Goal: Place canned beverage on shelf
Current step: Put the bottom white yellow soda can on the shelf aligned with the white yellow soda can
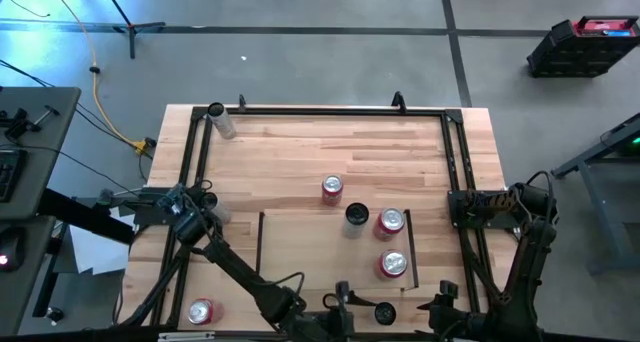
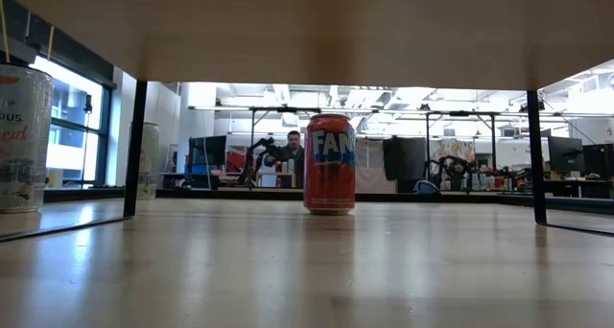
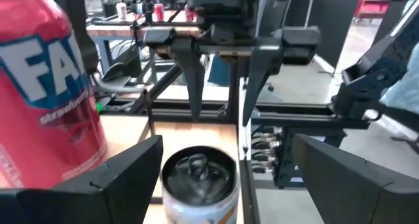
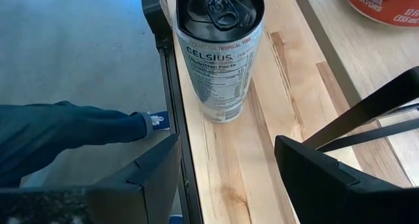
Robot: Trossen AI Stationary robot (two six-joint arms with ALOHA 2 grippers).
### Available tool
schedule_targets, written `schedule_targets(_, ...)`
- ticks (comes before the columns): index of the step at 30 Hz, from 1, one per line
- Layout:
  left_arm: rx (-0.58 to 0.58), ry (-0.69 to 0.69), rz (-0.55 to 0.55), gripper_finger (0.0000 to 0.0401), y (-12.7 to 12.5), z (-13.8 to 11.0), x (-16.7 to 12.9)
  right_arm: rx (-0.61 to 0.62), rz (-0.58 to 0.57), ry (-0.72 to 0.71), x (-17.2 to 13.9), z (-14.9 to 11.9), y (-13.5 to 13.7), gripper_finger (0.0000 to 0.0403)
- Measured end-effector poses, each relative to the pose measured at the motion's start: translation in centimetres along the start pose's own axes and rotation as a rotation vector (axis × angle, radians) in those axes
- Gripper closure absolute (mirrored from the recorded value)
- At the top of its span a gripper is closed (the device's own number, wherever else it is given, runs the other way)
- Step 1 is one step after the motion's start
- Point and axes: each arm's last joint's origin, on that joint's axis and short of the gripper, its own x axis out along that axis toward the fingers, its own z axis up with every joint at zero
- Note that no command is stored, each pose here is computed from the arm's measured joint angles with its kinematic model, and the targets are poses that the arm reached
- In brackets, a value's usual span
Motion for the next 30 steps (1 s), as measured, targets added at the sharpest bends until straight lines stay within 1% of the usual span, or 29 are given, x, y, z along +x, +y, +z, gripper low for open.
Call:
schedule_targets(5,-0.042,-0.02,-0.01,0.0068,-0.1,0.1,0.0,-0.002,-0.004,-0.017,0.0,0.0,0.0,0.0171)
schedule_targets(8,-0.033,-0.008,-0.005,0.0068,-0.3,-0.5,0.0,-0.004,-0.008,-0.018,0.0,0.1,-0.1,0.0171)
schedule_targets(14,-0.073,-0.082,-0.055,0.0068,-1.6,0.4,-1.1,-0.003,-0.01,-0.018,0.0,0.1,-0.1,0.0171)
schedule_targets(17,-0.06,-0.094,-0.041,0.0068,-1.9,0.4,-1.5,-0.005,-0.012,-0.017,0.0,0.1,-0.1,0.0171)
schedule_targets(22,-0.103,-0.095,-0.049,0.0068,-2.1,0.3,-1.1,-0.005,-0.012,-0.017,0.0,0.1,-0.1,0.0171)
schedule_targets(25,-0.072,-0.097,-0.058,0.0068,-2.9,0.2,-0.2,-0.005,-0.012,-0.017,0.1,0.1,-0.1,0.0171)
schedule_targets(26,-0.044,-0.092,-0.056,0.0068,-3.3,0.3,-0.1,-0.005,-0.012,-0.017,0.1,0.1,-0.1,0.0171)
schedule_targets(28,0.019,-0.069,-0.028,0.0068,-3.9,0.7,0.0,-0.003,-0.009,-0.016,0.1,0.1,-0.1,0.0171)
schedule_targets(30,0.028,-0.063,-0.018,0.0068,-4.2,1.3,0.0,-0.003,-0.008,-0.013,0.0,0.1,-0.1,0.0171)
